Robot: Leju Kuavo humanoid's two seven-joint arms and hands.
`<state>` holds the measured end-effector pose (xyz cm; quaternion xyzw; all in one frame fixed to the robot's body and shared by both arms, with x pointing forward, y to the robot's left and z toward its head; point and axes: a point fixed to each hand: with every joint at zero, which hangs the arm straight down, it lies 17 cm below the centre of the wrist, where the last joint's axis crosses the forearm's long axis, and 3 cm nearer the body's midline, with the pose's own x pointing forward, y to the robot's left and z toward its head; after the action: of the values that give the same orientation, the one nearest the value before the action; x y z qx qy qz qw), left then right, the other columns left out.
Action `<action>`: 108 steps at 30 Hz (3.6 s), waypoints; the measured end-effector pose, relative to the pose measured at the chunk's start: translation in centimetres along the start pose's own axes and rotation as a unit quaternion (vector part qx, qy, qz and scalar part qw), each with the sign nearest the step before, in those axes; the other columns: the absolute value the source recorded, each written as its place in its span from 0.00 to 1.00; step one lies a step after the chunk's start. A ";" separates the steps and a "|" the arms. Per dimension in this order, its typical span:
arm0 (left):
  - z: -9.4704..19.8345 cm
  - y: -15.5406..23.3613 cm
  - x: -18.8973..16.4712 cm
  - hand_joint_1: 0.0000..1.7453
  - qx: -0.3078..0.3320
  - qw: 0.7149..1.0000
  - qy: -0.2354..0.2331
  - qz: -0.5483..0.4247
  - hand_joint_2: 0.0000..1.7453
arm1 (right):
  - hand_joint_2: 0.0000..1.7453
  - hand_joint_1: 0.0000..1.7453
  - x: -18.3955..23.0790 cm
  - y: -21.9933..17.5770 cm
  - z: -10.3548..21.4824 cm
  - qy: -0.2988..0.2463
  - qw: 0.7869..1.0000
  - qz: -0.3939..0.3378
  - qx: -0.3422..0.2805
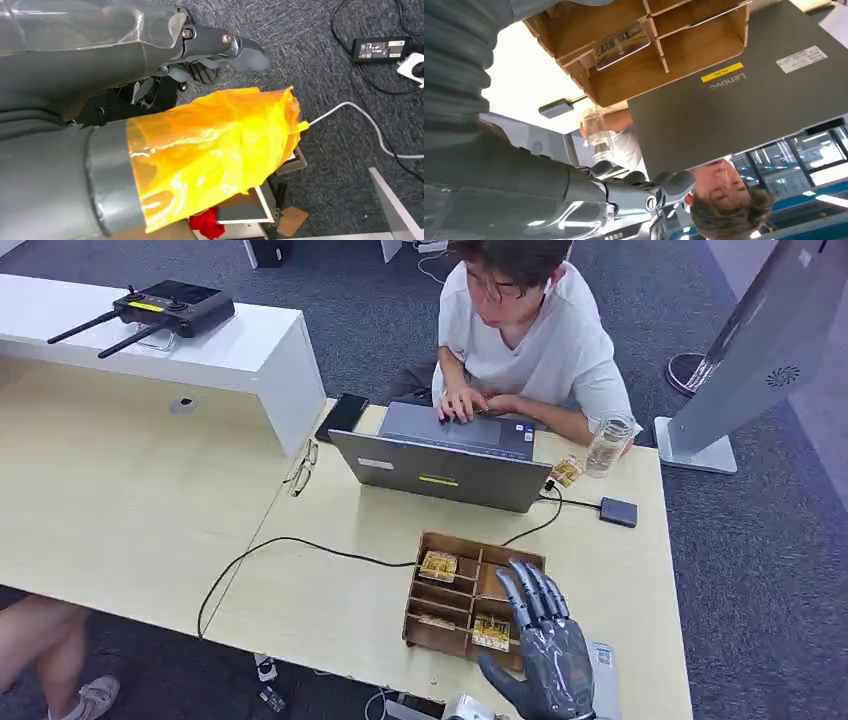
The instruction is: Pass the card to the sensor for recognition and then transmit it.
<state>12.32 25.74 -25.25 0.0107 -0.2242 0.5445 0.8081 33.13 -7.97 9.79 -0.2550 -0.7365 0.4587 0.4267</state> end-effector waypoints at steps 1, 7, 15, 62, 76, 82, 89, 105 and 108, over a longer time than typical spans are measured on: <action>0.0 0.0 0.0 0.00 0.000 1.000 0.000 0.000 0.00 | 1.00 0.00 -0.1 0.1 -0.1 0.001 1.000 0.001 0.003; -0.1 -0.3 0.1 0.00 -0.003 1.000 -0.001 -0.001 0.00 | 1.00 0.00 -0.5 0.8 -0.8 0.003 1.000 0.007 0.016; -0.1 -0.5 0.2 0.00 -0.005 1.000 -0.002 -0.001 0.00 | 1.00 0.02 -1.4 1.4 -1.1 0.017 0.999 0.013 0.025; -0.1 -0.8 0.3 0.00 -0.009 1.000 -0.003 0.002 0.00 | 1.00 0.17 -3.7 3.1 -1.2 0.060 0.997 0.025 0.050; -0.1 -0.8 0.3 0.00 -0.009 1.000 -0.003 0.002 0.00 | 1.00 0.20 -4.2 3.3 -1.7 0.063 0.996 0.018 0.055; -0.1 -0.9 0.4 0.00 -0.011 1.000 -0.005 0.003 0.00 | 1.00 0.23 -4.8 3.1 -2.4 0.063 0.996 0.023 0.057; -0.1 -1.0 0.5 0.00 -0.011 1.000 -0.007 0.005 0.00 | 1.00 0.28 -4.9 3.8 -2.1 0.072 0.995 0.030 0.062; -0.1 -1.1 0.5 0.00 -0.013 1.000 -0.007 0.007 0.00 | 1.00 0.75 -4.8 4.2 -1.9 0.074 0.994 0.030 0.071; -0.1 -1.1 0.5 0.00 -0.013 1.000 -0.007 0.007 0.00 | 1.00 0.75 -4.8 4.3 -1.9 0.074 0.994 0.030 0.072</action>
<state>13.47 25.72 -24.87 0.0022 -0.2372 0.5474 0.8025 37.15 -8.91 4.48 -0.2787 -0.6602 0.5029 0.4833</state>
